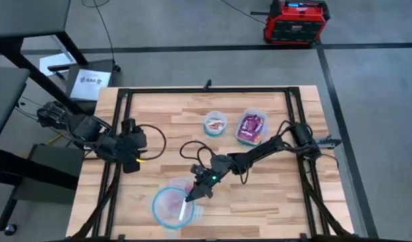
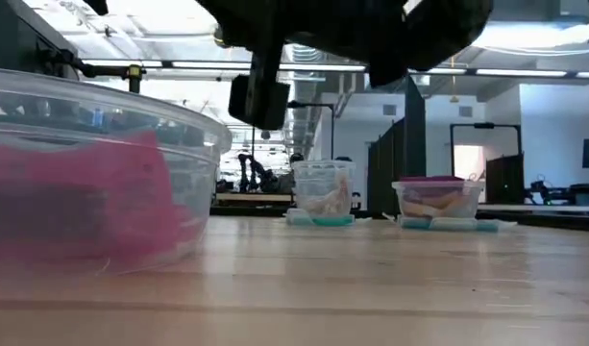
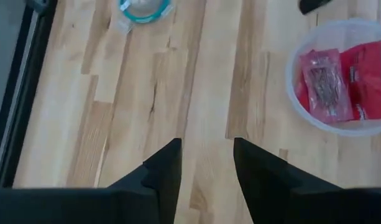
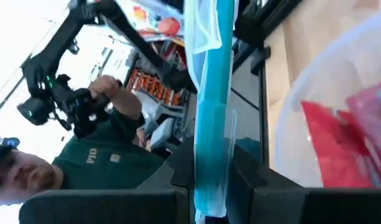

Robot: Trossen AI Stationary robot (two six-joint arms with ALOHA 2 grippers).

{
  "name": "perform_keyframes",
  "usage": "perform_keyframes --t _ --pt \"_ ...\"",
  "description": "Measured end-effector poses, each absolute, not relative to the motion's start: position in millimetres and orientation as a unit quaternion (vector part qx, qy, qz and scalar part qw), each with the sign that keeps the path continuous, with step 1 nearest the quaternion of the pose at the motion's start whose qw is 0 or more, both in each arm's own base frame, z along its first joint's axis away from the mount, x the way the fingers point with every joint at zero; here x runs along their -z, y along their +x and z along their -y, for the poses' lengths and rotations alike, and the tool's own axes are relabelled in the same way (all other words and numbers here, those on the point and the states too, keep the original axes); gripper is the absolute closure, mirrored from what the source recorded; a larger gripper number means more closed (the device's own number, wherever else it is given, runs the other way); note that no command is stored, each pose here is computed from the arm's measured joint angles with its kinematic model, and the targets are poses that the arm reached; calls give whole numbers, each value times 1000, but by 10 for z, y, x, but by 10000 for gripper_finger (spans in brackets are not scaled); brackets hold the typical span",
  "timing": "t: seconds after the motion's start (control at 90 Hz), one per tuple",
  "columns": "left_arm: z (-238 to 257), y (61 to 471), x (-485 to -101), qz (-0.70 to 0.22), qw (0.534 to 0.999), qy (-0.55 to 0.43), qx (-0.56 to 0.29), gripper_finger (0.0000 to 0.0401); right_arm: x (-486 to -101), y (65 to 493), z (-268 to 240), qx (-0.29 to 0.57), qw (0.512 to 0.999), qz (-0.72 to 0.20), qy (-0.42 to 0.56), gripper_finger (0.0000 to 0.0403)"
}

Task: Sort candy
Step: Close the bottom left transparent bin with the lid

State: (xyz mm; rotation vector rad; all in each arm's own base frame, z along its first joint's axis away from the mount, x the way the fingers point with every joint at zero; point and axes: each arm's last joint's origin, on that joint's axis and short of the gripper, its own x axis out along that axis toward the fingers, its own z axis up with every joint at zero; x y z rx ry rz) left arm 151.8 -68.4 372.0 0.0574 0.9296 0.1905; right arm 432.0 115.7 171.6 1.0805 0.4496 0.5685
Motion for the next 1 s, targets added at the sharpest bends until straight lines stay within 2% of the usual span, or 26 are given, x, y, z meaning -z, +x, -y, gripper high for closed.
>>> perform_keyframes --t 0.3,1.0 --pt "846 1581 -3645 -465 881 53 -70 271 -1624 4351 -959 -247 792 -245 501 369" --pt "956 1529 -3638 -463 883 53 -50 271 -1672 4353 -810 -279 780 -263 494 369"
